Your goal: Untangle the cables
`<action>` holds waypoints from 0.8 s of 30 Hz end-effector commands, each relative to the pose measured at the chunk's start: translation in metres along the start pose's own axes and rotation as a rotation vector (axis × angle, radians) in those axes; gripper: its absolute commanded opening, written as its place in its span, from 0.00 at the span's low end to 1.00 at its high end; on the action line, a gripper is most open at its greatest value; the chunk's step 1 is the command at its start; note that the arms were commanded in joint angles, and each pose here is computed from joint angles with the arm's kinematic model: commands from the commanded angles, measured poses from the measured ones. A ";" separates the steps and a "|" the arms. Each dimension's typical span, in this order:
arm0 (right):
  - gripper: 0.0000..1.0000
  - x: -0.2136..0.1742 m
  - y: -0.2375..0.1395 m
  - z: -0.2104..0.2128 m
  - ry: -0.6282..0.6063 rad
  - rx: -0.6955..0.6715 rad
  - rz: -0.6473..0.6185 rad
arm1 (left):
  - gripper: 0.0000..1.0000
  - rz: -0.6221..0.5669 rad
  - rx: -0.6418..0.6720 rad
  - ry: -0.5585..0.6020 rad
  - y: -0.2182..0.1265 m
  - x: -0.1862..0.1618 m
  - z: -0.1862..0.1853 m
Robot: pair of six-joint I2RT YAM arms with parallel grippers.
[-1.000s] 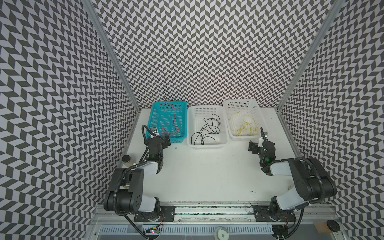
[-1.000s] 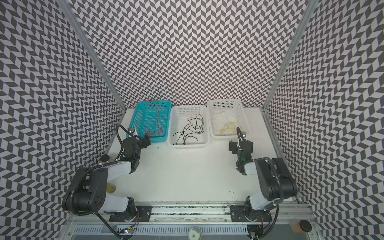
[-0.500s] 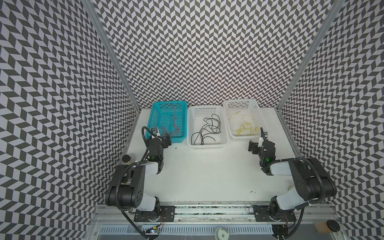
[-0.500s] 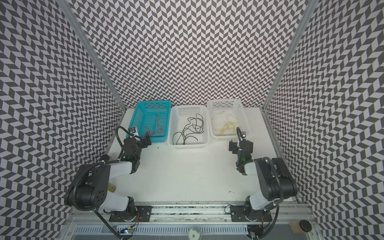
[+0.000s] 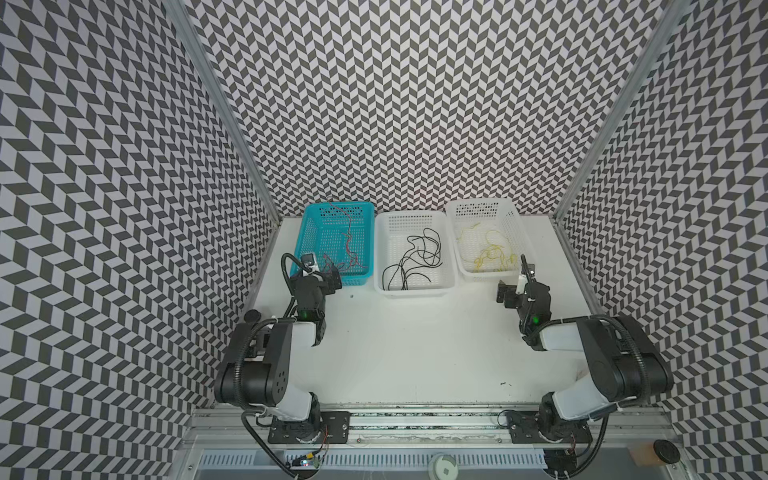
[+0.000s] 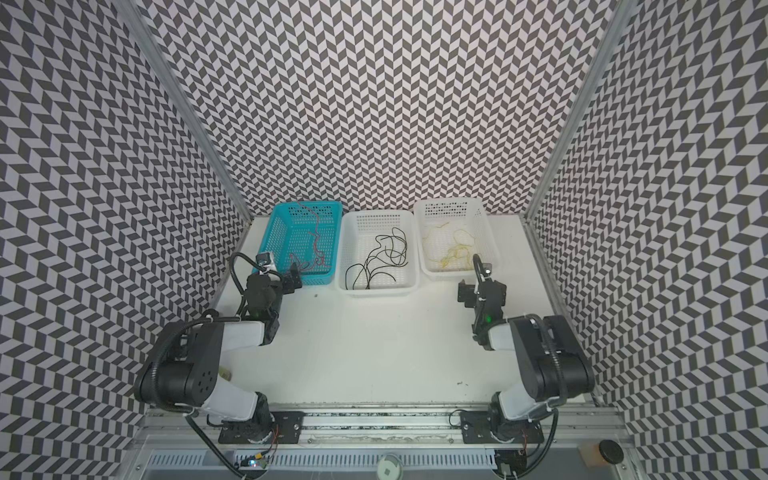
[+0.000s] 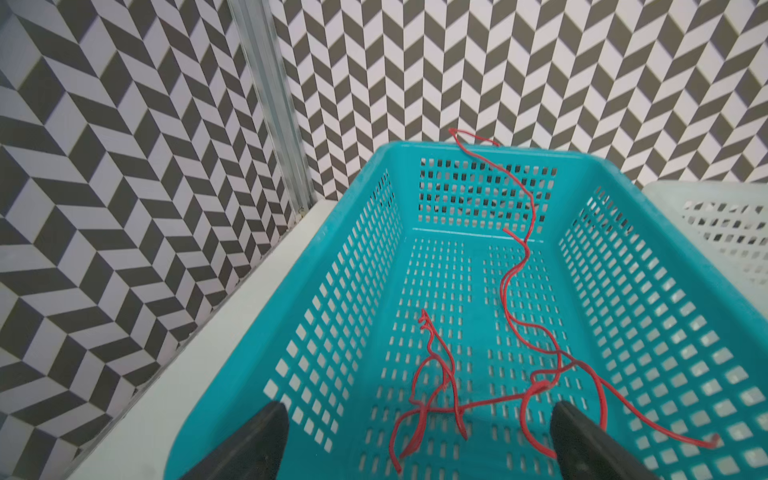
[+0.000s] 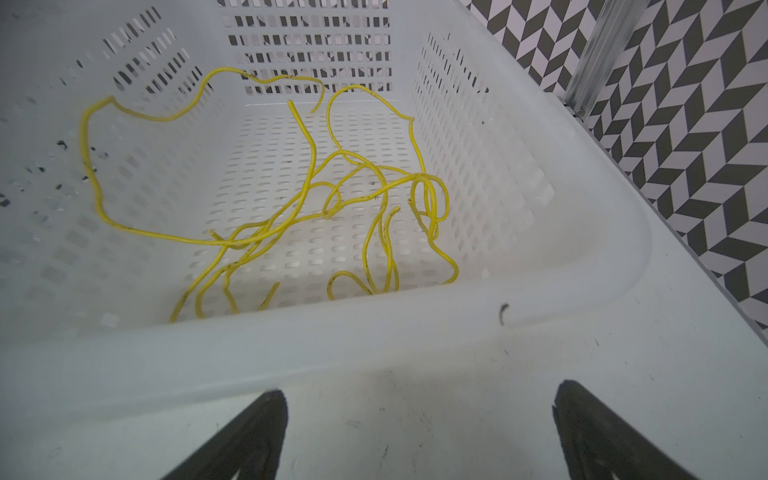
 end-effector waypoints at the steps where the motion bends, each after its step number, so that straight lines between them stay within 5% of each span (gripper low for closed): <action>1: 1.00 0.010 0.000 0.002 -0.007 0.011 -0.052 | 1.00 0.135 -0.014 0.005 -0.003 -0.036 0.000; 24: 1.00 0.010 0.000 0.002 -0.007 0.011 -0.052 | 1.00 0.122 -0.013 0.002 -0.002 -0.034 0.000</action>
Point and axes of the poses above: each gripper's point midway between its finger pads, its own y axis out along the fingers, its own z axis along the line the jaws close on, x = y × z, the point moved 3 cm from there along -y, back along the fingers, and after that the axes turned 4 degrees about y, right-handed, at the moved point
